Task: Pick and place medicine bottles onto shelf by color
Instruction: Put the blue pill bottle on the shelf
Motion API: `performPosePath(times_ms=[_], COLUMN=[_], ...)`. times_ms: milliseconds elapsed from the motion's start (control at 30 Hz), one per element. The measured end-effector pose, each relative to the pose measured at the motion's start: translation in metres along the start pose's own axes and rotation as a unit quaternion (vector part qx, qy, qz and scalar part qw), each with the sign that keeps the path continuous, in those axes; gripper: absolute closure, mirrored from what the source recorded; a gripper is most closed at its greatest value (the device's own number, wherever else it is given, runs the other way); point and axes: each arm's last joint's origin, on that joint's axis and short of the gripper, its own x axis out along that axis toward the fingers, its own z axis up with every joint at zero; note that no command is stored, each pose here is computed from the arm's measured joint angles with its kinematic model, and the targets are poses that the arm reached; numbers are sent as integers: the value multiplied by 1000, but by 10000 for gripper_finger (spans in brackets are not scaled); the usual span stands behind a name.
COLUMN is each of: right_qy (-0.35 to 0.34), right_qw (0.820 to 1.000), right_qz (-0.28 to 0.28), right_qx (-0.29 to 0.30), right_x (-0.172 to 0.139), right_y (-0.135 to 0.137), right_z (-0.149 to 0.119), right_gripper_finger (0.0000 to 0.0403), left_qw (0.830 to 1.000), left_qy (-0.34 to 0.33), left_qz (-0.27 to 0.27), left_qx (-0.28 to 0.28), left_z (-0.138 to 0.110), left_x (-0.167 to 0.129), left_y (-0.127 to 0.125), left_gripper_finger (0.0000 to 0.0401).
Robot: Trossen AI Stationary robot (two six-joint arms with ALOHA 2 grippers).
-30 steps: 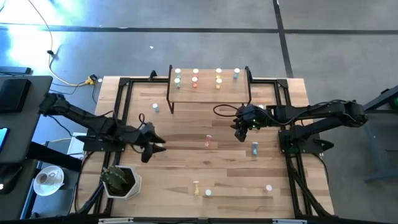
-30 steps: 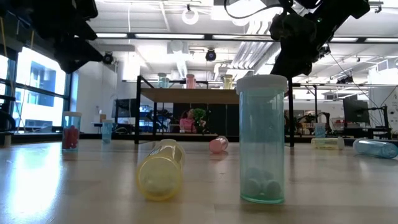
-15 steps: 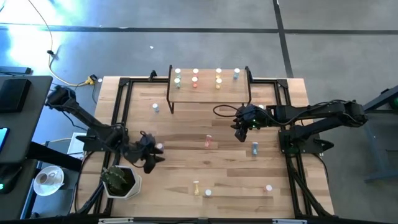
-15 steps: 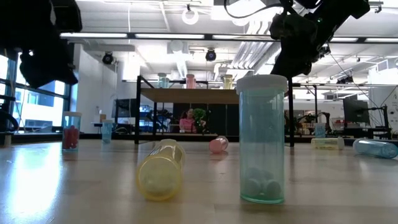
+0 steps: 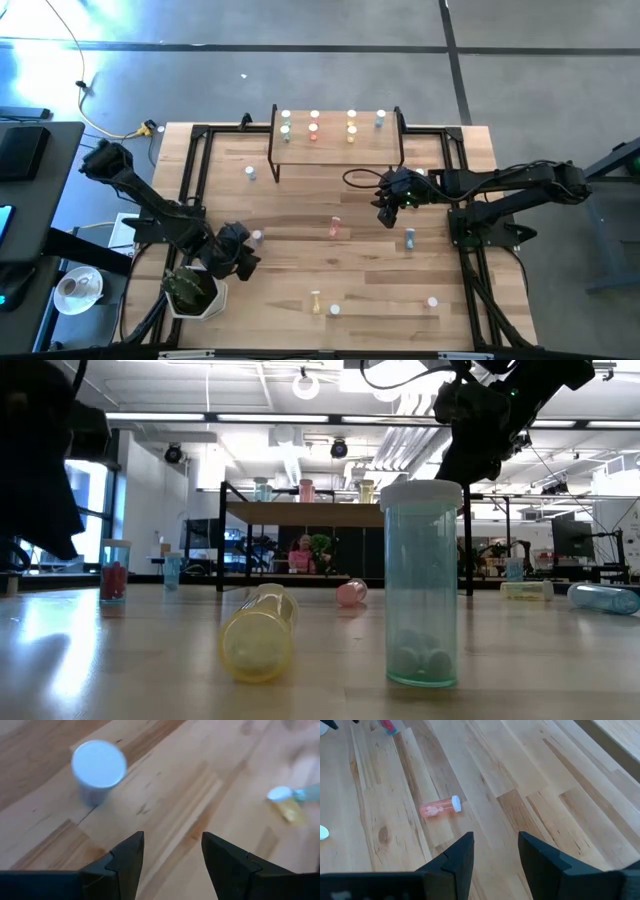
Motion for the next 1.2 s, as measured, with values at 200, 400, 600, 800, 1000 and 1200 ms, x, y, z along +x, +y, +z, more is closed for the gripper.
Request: performPosePath(times_ms=[200,400,600,800,1000,1200], right_qy=[0,1,0,-8,-8,-14], right_qw=[1000,1000,1000,1000,1000,1000], right_qz=[0,2,4,8,8,10], right_qx=[1,1,1,1,1,-6], right_x=[0,0,0,0,0,0], right_y=[0,0,0,1,1,1], right_z=[0,0,0,2,2,3], right_gripper_finger=[257,257,257,257,257,257], left_qw=[999,997,995,991,987,984], left_qy=[-9,-18,-34,-61,-83,-88], left_qz=[37,66,87,110,115,136], left_qx=[8,27,39,53,70,71], left_z=[-6,-10,-12,-10,-9,-5], left_x=[13,22,26,25,25,32], left_y=[3,6,10,14,14,17], left_gripper_finger=[213,213,213,213,213,213])
